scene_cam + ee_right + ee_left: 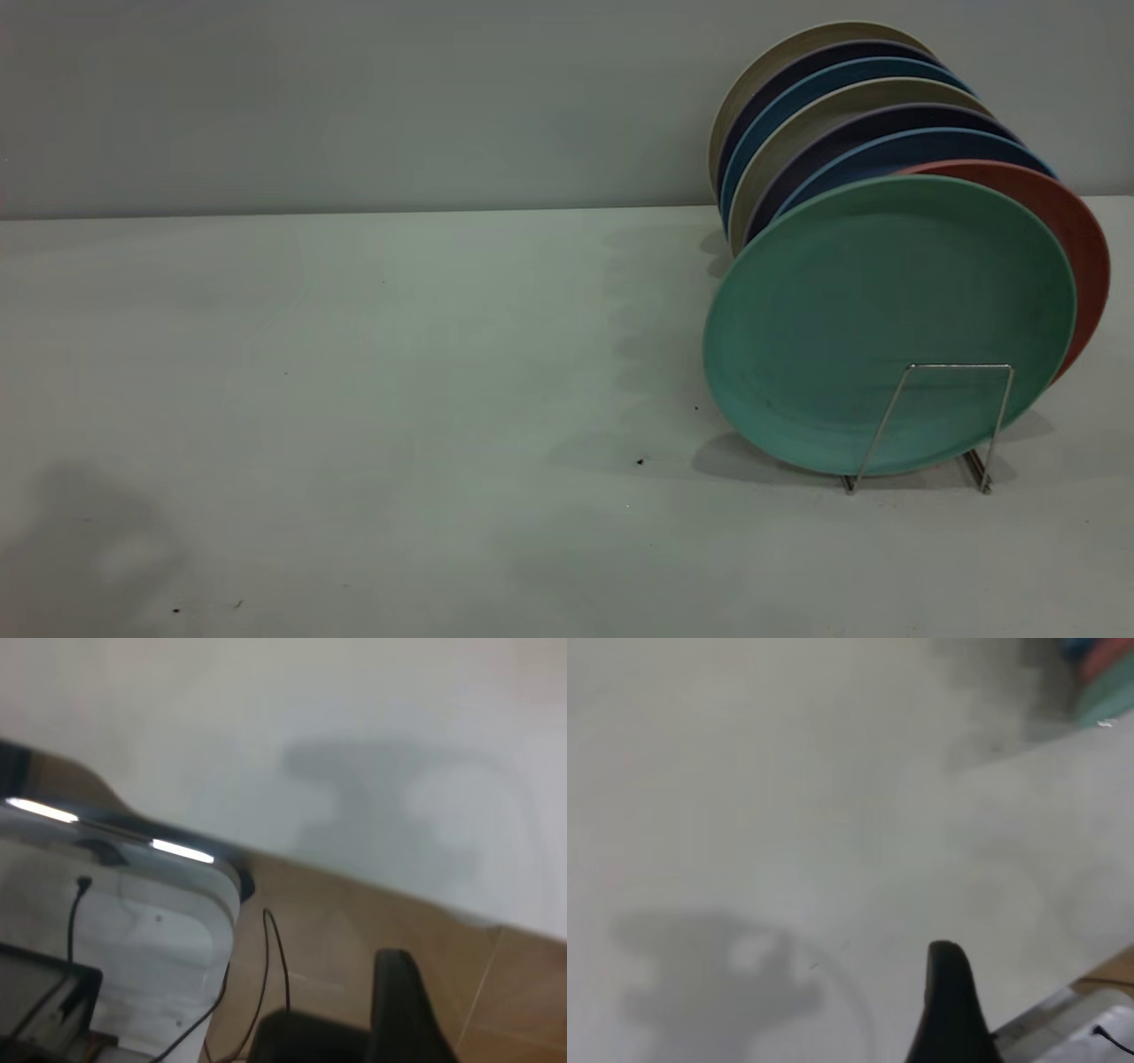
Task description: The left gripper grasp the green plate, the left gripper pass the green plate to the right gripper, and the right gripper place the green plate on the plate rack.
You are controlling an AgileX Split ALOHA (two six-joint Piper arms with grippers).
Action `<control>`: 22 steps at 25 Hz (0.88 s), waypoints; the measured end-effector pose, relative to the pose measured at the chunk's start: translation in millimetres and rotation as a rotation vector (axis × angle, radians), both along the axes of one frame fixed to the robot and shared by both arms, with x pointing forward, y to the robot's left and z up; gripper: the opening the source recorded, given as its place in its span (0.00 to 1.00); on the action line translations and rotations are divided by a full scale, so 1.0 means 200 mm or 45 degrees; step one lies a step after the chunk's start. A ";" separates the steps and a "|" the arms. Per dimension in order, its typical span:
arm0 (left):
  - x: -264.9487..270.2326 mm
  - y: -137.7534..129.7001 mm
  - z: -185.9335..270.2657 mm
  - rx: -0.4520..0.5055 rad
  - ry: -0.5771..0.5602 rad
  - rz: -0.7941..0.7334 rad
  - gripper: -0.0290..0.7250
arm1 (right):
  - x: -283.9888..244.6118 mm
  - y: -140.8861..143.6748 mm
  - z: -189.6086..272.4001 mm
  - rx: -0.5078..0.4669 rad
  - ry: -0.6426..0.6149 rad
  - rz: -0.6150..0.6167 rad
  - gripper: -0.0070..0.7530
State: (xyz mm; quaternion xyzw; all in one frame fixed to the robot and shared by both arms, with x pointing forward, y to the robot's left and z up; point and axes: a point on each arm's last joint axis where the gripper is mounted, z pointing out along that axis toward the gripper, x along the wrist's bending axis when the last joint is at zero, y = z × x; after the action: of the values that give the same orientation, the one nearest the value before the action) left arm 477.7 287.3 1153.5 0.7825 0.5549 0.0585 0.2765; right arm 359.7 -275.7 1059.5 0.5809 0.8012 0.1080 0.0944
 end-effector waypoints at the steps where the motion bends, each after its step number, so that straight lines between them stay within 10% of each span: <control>1: -0.04 0.01 0.02 0.022 -0.012 0.035 0.76 | -0.04 -0.01 -0.04 -0.002 0.011 -0.007 0.61; 22: -0.88 0.05 -0.57 0.287 0.135 0.328 0.76 | -0.56 -0.09 -0.10 0.178 -0.760 -0.039 0.61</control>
State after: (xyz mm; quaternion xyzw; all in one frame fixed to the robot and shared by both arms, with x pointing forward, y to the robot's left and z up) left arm 301.9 298.2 1040.3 0.7329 0.6544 0.1137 0.1476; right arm 247.9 -294.7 1039.3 0.5406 0.7199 0.3274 0.2869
